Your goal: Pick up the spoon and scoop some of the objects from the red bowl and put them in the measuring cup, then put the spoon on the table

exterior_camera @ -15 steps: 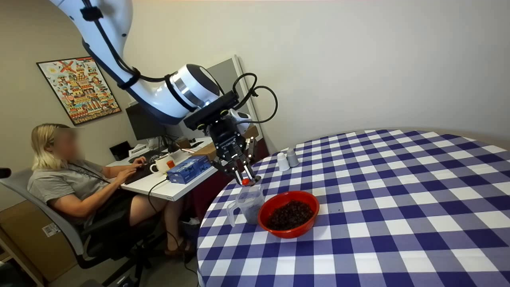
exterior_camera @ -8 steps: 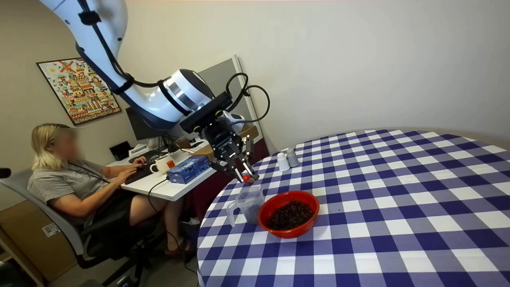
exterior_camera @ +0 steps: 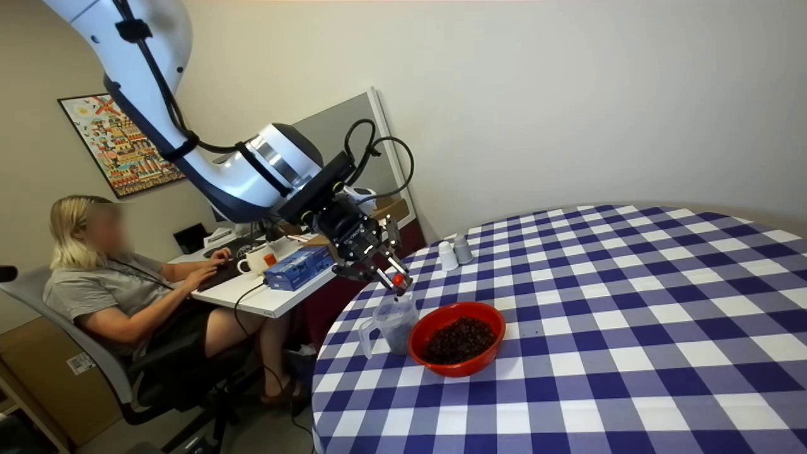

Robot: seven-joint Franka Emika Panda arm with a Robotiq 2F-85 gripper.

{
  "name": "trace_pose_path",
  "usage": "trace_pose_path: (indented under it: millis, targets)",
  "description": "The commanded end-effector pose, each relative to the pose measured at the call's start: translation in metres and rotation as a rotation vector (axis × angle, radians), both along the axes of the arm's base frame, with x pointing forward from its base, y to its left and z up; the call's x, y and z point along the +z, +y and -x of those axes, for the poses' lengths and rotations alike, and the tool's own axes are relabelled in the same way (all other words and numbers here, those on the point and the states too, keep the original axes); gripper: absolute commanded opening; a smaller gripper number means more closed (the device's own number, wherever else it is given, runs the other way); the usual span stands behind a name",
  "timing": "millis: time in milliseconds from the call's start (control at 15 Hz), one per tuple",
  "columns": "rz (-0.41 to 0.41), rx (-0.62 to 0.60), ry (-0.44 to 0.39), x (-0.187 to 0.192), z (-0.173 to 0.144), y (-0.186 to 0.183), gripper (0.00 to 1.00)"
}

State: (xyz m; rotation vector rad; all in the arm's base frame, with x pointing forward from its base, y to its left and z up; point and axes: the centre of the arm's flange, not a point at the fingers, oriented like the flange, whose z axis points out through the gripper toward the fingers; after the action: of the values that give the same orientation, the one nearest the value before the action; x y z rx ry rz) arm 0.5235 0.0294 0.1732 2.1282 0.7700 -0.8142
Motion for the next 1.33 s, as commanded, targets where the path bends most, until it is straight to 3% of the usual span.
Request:
trace_pose_path:
  millis: [0, 400, 600, 800, 1267]
  targets:
    - [0.051, 0.058, -0.077, 0.008, 0.015, 0.002, 0.10]
    - [0.113, 0.109, -0.152, 0.010, 0.022, 0.004, 0.10]
    - [0.100, 0.089, -0.141, 0.013, 0.023, 0.002, 0.10]
    - [0.072, 0.009, -0.128, 0.020, 0.013, -0.016, 0.10]
    - [0.059, -0.257, -0.139, 0.026, -0.004, -0.104, 0.10]
